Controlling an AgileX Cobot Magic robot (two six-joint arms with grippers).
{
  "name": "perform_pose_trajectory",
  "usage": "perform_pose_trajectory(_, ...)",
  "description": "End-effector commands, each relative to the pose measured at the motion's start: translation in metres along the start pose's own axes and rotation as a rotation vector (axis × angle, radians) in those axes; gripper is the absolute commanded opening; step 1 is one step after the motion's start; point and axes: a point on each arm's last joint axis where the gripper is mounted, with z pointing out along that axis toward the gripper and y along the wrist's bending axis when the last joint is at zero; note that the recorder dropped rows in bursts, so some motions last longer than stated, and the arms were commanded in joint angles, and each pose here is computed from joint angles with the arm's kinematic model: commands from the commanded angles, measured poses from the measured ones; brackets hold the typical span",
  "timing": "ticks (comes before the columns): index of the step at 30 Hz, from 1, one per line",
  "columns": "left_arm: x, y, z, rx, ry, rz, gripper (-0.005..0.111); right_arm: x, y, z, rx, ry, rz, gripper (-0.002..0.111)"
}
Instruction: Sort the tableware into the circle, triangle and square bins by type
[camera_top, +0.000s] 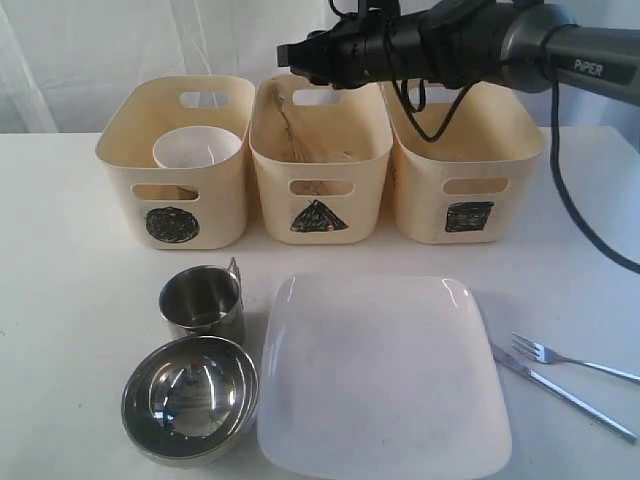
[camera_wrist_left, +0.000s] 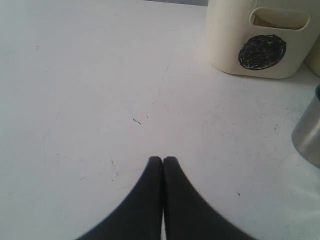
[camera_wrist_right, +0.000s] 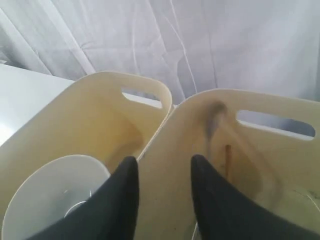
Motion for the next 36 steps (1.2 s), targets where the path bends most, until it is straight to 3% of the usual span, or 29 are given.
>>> perform_pose_trajectory(1,0.001,0.0,0.0,0.002,-0.004,-0.002,0.0,-0.011,0.007,-0.008,-0.029,-0.015,0.003,0.037)
perform_pose_trajectory(5,0.001,0.0,0.0,0.002,-0.004,-0.002,0.0,-0.029,0.028,-0.034,-0.134,0.019,-0.074,0.036)
perform_pose_trajectory(9,0.001,0.0,0.0,0.002,-0.004,-0.002,0.0,-0.044,0.049,-0.076,-0.189,0.158,-0.273,0.022)
perform_pose_trajectory(12,0.001,0.0,0.0,0.002,-0.004,-0.002,0.0,-0.047,0.048,-0.11,-0.068,0.332,-0.363,0.0)
perform_pose_trajectory(15,0.001,0.0,0.0,0.002,-0.004,-0.002,0.0,-0.047,0.034,-0.143,0.107,0.475,-0.402,0.0)
perform_pose_trajectory(18,0.001,0.0,0.0,0.002,-0.004,-0.002,0.0,-0.044,0.024,-0.177,0.138,0.53,-0.358,0.0)
perform_pose_trajectory(24,0.001,0.0,0.0,0.002,-0.004,-0.002,0.0,-0.022,0.027,-0.245,0.179,0.543,-0.29,0.0)
perform_pose_trajectory(28,0.001,0.0,0.0,0.002,-0.004,-0.002,0.0,0.015,0.034,-0.278,0.189,0.612,-0.266,0.0)
perform_pose_trajectory(33,0.001,0.0,0.0,0.002,-0.004,-0.002,0.0,0.066,0.03,-0.288,0.215,0.724,-0.248,0.0)
perform_pose_trajectory(36,0.001,0.0,0.0,0.002,-0.004,-0.002,0.0,0.088,0.018,-0.285,0.298,0.764,-0.223,0.0)
